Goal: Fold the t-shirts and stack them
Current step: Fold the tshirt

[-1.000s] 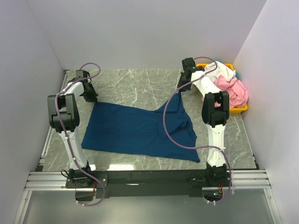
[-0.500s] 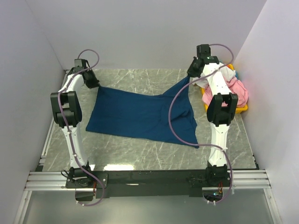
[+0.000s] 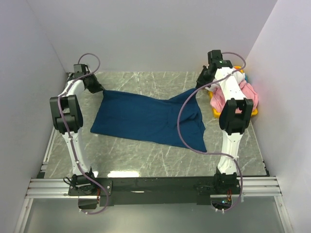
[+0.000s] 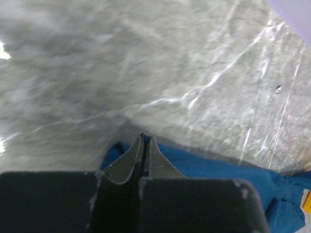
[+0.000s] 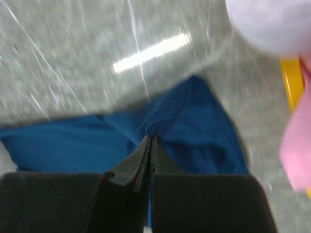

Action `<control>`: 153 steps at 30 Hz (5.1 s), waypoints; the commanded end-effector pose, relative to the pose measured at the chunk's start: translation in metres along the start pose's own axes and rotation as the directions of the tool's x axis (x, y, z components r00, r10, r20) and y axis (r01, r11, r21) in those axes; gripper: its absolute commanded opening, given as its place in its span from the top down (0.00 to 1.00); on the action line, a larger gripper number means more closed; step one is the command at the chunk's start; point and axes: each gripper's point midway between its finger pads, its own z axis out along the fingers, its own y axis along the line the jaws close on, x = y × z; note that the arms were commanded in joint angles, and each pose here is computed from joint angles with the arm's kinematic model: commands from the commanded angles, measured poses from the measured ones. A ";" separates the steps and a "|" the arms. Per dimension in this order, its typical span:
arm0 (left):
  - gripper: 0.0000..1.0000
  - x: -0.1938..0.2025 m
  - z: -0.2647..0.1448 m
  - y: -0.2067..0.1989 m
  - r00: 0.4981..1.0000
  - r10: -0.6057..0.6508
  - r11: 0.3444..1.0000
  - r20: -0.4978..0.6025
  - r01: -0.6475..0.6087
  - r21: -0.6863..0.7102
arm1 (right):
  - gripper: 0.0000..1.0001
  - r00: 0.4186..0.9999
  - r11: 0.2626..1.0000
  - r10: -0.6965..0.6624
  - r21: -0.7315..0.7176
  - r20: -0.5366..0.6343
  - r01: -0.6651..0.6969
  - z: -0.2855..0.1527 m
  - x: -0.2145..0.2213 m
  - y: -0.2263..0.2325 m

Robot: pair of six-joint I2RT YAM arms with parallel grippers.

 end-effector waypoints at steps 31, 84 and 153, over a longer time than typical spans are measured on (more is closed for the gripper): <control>1.00 0.015 -0.081 0.034 0.992 0.122 0.984 0.009 -0.120 -0.134 | 1.00 0.965 0.997 0.064 -0.019 -0.254 -0.071 -0.131 0.201 -0.040; 0.31 0.057 -0.111 0.054 0.999 0.052 0.962 -0.008 -0.052 -0.268 | 0.57 0.722 0.777 -0.629 -0.256 -0.288 0.575 -0.060 0.296 0.046; 0.29 0.066 -0.103 0.057 0.998 0.049 0.965 -0.046 -0.059 -0.257 | 1.00 0.630 0.809 -0.569 -0.223 -0.529 0.544 -0.074 0.327 -0.001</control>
